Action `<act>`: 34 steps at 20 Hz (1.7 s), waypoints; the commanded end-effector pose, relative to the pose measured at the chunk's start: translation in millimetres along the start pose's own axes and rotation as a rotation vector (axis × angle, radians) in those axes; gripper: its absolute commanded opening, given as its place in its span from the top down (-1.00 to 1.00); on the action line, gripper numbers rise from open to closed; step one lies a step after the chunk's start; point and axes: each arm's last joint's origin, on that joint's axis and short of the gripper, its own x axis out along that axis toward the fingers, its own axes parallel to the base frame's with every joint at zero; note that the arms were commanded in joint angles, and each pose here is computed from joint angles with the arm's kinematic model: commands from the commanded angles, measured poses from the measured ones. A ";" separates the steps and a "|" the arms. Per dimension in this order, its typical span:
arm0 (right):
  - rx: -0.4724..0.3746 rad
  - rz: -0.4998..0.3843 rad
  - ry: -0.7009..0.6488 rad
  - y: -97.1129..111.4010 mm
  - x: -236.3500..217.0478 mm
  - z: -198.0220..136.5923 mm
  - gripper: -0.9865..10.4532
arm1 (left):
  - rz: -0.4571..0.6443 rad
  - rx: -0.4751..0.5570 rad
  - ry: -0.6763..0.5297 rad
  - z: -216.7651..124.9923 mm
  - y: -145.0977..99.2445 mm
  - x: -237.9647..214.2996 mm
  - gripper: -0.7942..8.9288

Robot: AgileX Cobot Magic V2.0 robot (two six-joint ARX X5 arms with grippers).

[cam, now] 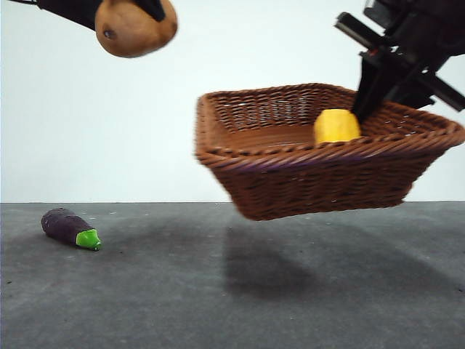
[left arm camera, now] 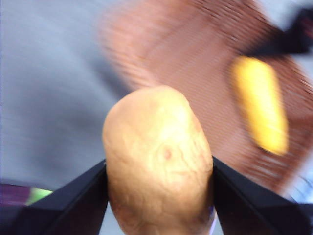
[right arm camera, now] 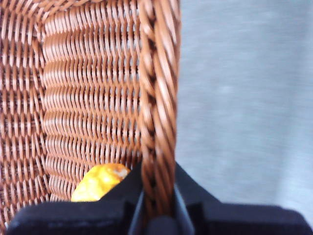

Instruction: Help me put the vegetables on the table into the basket

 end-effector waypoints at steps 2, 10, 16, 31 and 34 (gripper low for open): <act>0.019 0.054 0.048 15.8 24.4 -9.9 0.85 | -0.077 0.029 -0.012 -13.2 -36.0 7.9 0.85; -0.021 0.110 0.071 45.2 46.4 -18.0 0.85 | 0.046 0.143 0.164 -24.9 -62.5 61.0 0.85; -0.025 0.111 0.068 45.2 46.4 -17.7 0.85 | 0.073 0.106 0.353 -41.8 -59.7 116.4 0.85; -0.055 0.113 0.060 44.9 46.3 -17.0 0.85 | 0.054 -0.011 0.356 -37.7 -47.4 91.2 -0.13; -0.057 0.111 0.053 43.1 45.9 -15.8 0.85 | 0.172 -0.063 0.201 -22.0 -26.9 48.6 -0.13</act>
